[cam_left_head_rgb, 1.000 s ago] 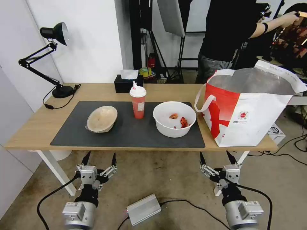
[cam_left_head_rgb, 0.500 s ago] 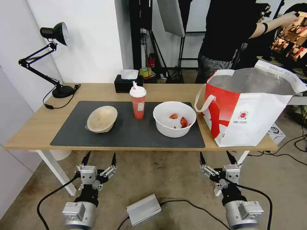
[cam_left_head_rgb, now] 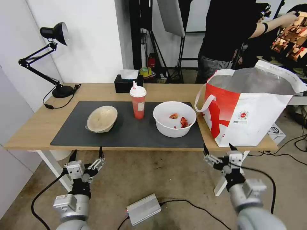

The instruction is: Pick up the trash from the table and place it into the takeout bag.

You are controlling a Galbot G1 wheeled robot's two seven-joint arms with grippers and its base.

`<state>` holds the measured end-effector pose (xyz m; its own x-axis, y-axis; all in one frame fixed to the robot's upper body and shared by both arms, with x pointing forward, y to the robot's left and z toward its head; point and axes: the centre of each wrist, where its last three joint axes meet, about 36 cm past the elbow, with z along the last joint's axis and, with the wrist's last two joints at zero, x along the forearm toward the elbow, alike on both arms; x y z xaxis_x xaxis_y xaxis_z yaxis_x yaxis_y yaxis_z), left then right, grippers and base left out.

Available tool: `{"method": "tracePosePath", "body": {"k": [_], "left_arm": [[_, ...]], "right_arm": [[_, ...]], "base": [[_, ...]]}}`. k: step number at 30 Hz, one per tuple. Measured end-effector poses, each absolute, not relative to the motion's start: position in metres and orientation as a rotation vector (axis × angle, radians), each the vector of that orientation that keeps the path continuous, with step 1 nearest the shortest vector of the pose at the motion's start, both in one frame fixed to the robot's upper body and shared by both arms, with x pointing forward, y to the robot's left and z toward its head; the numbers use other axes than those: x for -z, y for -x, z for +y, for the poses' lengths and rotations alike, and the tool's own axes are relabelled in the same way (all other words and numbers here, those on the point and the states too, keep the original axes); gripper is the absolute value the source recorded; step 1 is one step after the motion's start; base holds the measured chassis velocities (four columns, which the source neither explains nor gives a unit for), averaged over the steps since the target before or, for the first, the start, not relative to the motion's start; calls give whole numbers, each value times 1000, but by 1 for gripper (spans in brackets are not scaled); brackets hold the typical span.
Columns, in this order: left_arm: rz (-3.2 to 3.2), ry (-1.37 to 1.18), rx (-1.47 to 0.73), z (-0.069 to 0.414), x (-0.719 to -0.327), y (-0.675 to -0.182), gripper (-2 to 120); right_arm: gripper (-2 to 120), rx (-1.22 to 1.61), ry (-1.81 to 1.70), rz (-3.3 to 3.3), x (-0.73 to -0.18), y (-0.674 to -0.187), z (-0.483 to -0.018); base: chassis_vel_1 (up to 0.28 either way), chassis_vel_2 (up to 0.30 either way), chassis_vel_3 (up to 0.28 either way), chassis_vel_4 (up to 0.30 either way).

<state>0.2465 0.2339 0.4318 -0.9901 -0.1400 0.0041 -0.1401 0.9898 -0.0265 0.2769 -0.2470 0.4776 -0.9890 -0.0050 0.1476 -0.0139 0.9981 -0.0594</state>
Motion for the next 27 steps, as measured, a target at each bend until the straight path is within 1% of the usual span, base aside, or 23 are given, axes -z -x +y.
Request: {"method": "tracePosePath", "body": {"k": [6, 10, 15, 27], "left_arm": [[-3131, -206, -19, 235, -431, -244, 100], [-3139, -133, 71, 237, -423, -238, 100], [-3140, -96, 125, 238, -418, -233, 100], [-3138, -48, 157, 239, -416, -229, 100]], "right_arm": [[100, -89, -11, -2990, -478, -277, -247], [100, -94, -17, -2991, -479, -275, -247], [100, -100, -22, -2995, -481, -274, -247], [100, -47, -106, -3018, -486, -273, -239]], "base": [[0, 0, 0, 0], [0, 0, 0, 0], [0, 0, 0, 0], [0, 0, 0, 0]]}}
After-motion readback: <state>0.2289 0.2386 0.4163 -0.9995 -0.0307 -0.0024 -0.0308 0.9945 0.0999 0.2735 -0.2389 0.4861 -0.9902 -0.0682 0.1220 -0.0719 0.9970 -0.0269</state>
